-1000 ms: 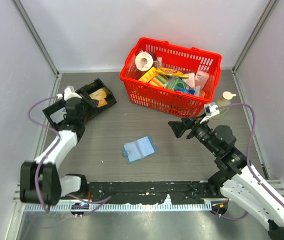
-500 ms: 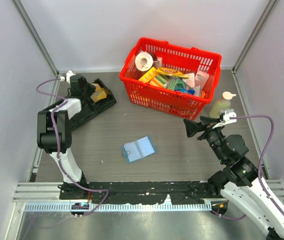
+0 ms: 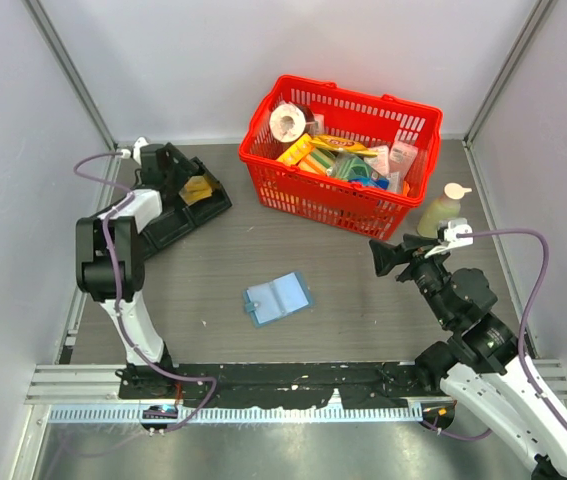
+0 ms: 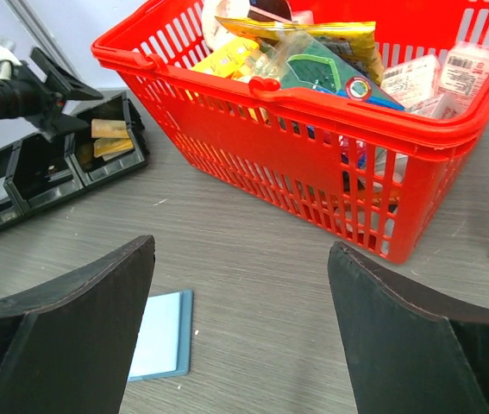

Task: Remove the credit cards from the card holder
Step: Place the credit card in the storage box, then reset both arms

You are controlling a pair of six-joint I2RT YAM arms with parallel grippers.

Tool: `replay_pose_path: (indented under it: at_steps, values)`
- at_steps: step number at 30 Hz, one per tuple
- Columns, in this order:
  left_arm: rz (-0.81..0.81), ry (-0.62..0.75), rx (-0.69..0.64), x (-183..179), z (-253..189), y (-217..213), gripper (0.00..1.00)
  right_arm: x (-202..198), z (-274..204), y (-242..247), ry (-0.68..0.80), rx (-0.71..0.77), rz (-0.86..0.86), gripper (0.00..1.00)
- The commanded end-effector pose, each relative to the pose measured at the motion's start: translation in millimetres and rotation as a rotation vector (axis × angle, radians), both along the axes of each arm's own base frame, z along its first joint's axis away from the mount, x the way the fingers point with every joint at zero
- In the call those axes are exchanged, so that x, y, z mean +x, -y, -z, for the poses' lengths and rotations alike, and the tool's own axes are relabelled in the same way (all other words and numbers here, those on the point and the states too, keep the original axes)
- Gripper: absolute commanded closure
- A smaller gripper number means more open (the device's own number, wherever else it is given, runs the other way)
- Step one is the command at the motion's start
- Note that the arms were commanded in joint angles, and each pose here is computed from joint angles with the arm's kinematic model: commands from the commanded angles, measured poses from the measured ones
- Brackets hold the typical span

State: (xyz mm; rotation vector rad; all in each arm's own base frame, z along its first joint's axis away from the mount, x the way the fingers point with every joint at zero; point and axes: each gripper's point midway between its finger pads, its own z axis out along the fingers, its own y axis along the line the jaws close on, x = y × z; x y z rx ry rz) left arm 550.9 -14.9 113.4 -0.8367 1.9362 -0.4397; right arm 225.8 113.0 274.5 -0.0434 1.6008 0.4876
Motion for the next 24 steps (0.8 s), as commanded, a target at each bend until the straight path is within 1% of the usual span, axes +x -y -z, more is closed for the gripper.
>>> replay_pose_path:
  at_steps: [1, 3, 5, 8, 14, 17, 19, 20, 22, 24]
  values:
    - [-0.007, 0.031, 0.099, -21, -56, -14, 0.20, -4, -28, 17, 0.047, -0.001, 0.061, 0.15]
    - [0.002, 0.028, 0.122, -35, -70, -15, 0.14, -6, -31, 25, 0.044, -0.023, 0.090, 0.14]
    - [0.004, 0.032, 0.142, -51, -85, -17, 0.12, -8, -32, 33, 0.035, -0.045, 0.122, 0.15]
    - [0.008, 0.037, 0.171, -83, -108, -18, 0.00, -12, -37, 51, 0.034, -0.059, 0.192, 0.14]
    - [0.002, -0.053, 0.204, -167, -124, -22, 0.00, -22, -40, 84, 0.054, -0.042, 0.334, 0.12]
    - [0.020, -0.047, 0.253, -215, -135, -24, 0.00, -31, -39, 98, 0.076, -0.044, 0.375, 0.12]
    - [0.021, -0.019, 0.293, -243, -137, -27, 0.00, -37, -40, 109, 0.097, -0.023, 0.414, 0.12]
    - [0.015, 0.017, 0.314, -258, -143, -29, 0.00, -41, -38, 113, 0.107, -0.013, 0.423, 0.12]
    - [-0.008, 0.056, 0.353, -287, -140, -35, 0.00, -47, -36, 119, 0.126, 0.001, 0.439, 0.12]
    - [-0.020, 0.144, 0.386, -314, -151, -37, 0.00, -51, -32, 125, 0.140, 0.014, 0.450, 0.12]
